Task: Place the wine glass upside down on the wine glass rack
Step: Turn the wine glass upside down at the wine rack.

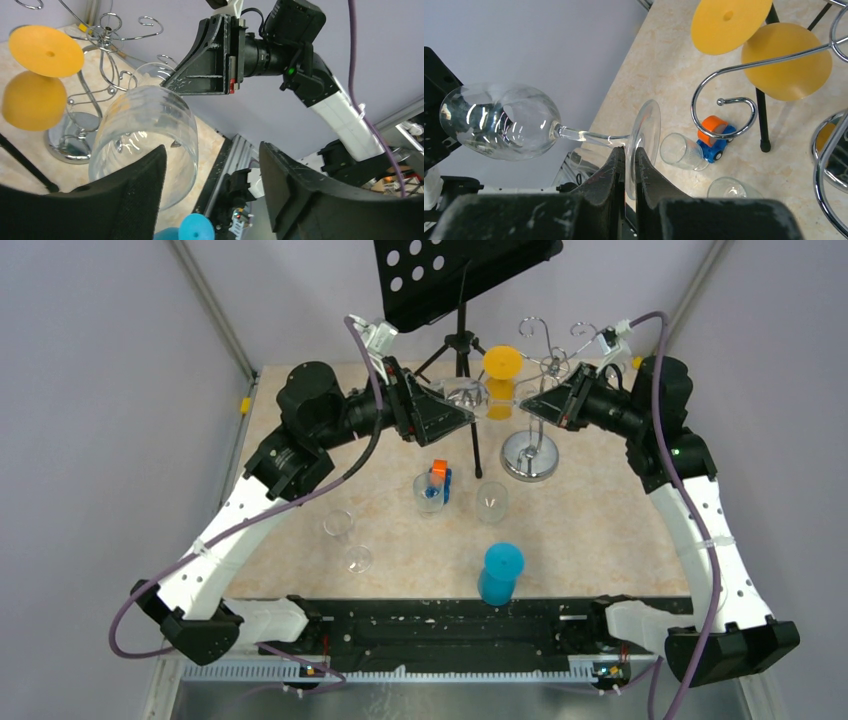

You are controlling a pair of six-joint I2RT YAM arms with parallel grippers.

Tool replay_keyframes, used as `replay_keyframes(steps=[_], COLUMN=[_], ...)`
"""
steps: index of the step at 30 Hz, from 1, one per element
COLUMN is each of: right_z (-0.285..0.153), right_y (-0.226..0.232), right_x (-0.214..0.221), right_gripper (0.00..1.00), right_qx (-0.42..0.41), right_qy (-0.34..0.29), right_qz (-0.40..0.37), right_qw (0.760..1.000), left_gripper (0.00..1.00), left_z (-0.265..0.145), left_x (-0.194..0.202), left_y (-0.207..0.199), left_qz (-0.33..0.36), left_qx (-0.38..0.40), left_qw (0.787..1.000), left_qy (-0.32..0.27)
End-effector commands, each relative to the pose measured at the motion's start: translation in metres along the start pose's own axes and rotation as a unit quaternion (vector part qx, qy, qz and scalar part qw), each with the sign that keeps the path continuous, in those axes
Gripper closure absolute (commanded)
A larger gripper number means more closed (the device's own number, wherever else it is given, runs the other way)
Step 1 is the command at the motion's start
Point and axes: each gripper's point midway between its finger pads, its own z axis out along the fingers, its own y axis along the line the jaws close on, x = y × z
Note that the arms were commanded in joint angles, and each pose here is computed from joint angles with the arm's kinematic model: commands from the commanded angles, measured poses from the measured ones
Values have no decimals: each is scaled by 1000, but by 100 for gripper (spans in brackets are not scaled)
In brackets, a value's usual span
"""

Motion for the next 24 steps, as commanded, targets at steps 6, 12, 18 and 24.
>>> replay_keyframes(steps=[6,12,18,24], right_z=[-13,-19,-28,-45], right_y=[14,13,22,32], right_x=[-20,-24,-27,-33], right_gripper=[100,100,100,100], right_qx=[1,12,8,10], right_qy=[-53,-66,-76,-93], right_qz=[-26,-36,-71,-168], right_qw=[998,997,995,981], left_gripper=[13,12,12,12], left_z=[-18,-27,-35,-46], left_x=[-9,-9,-8,-13], left_y=[-10,-6,-4,1], left_qz=[21,31,34,41], left_qx=[-9,-29,-49,-77], left_qw=[999,999,998,995], left_qy=[-23,-25,-26,-43])
